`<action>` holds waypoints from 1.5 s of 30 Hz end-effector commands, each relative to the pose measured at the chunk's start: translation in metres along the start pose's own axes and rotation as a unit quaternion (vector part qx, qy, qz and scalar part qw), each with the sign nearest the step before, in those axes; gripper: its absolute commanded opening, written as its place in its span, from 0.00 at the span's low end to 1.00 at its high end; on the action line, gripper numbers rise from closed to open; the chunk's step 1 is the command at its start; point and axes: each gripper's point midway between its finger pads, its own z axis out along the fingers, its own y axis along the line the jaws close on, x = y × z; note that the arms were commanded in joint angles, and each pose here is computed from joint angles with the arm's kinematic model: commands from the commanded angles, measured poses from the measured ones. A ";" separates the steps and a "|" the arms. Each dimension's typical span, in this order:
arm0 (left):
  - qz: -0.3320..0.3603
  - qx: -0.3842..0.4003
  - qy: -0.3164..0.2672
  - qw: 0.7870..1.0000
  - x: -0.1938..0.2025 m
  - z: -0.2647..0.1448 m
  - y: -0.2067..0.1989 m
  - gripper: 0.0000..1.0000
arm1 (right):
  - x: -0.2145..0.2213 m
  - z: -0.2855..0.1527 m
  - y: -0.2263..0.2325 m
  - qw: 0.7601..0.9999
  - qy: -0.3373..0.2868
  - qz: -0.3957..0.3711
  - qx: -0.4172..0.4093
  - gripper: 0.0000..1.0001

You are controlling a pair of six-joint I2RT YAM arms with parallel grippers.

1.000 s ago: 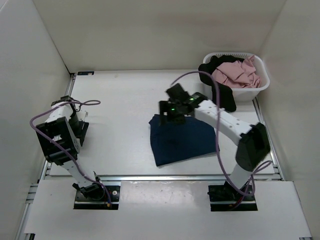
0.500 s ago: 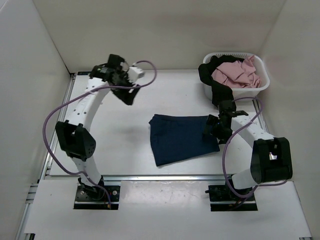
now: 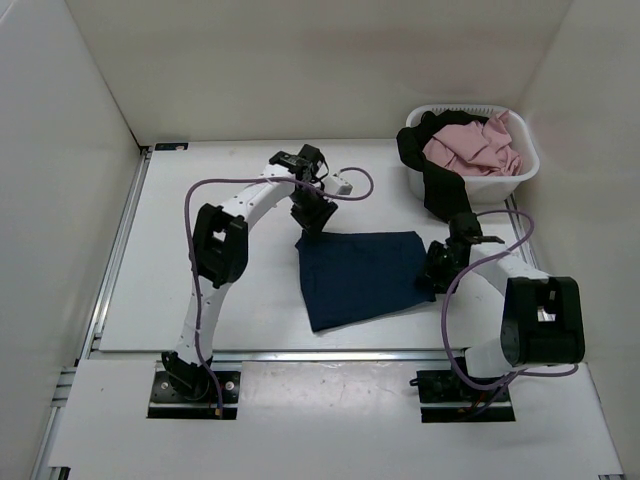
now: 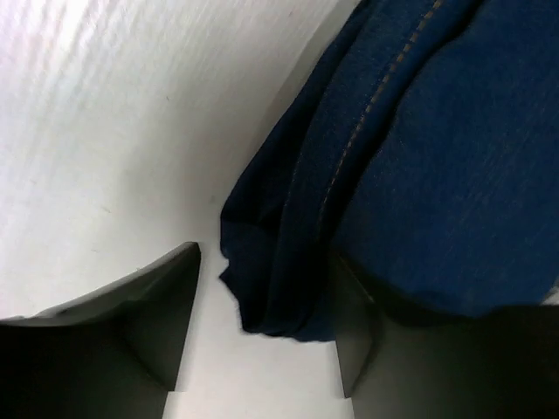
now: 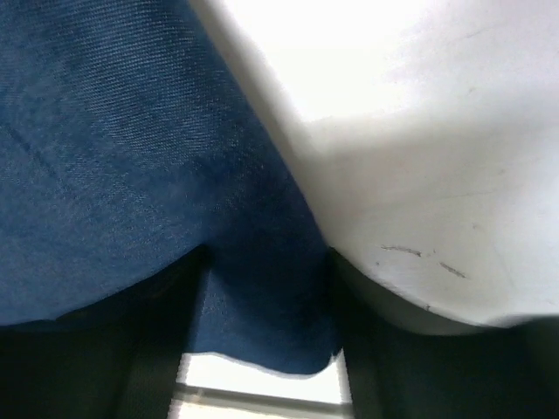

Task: Fold and stack the trousers
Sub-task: Fold the trousers

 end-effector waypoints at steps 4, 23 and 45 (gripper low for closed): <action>-0.010 -0.019 -0.031 0.999 -0.004 -0.017 0.016 0.27 | 0.018 0.014 0.006 0.998 0.034 -0.003 -0.043 0.26; -0.075 -0.148 0.000 0.986 0.051 -0.034 0.127 0.33 | 0.044 0.026 0.113 0.977 0.097 -0.050 -0.182 0.04; -0.214 -0.308 -0.044 0.926 0.179 -0.192 0.104 1.00 | -0.035 -0.134 0.031 0.996 -0.057 -0.073 -0.008 0.99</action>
